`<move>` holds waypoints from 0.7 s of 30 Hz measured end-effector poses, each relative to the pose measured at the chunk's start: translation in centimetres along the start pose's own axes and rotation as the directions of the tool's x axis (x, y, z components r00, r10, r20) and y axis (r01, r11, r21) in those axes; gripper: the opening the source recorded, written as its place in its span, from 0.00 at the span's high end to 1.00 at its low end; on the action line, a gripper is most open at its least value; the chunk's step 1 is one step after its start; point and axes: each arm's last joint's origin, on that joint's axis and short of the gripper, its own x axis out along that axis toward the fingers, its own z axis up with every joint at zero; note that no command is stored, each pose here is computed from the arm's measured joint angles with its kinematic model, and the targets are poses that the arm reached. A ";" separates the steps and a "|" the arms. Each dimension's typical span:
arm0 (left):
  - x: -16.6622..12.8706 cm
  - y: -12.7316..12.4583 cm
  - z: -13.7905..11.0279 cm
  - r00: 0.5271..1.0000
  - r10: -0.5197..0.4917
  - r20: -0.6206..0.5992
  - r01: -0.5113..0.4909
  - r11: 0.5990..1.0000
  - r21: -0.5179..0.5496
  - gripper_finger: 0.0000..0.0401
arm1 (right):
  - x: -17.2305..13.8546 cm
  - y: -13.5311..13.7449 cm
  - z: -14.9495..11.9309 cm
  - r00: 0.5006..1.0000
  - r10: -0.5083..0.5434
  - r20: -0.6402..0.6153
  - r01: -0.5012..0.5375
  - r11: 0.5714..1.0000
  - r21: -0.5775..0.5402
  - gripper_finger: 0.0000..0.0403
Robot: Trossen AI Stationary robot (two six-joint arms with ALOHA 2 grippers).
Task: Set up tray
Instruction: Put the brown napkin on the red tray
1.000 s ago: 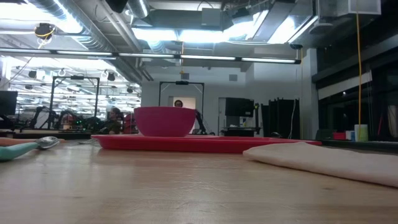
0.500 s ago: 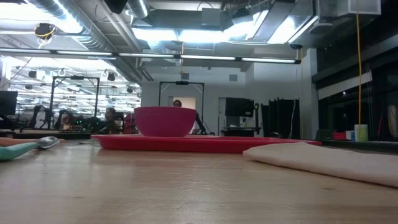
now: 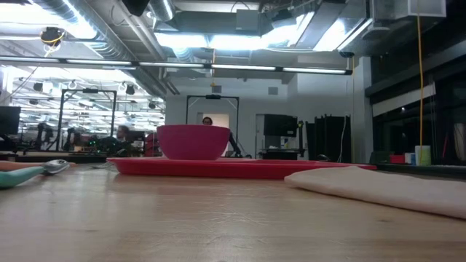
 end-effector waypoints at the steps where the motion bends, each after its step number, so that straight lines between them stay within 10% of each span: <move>1: 0.0 0.0 0.0 1.000 0.000 0.000 0.000 1.000 0.000 1.00 | 0.0 0.0 0.0 1.000 0.000 0.002 0.000 1.000 0.003 0.46; 21: 0.0 0.0 0.0 1.000 -0.001 0.000 0.001 1.000 0.000 0.99 | 0.4 -0.4 1.4 0.994 -0.029 0.109 0.026 0.999 0.028 0.49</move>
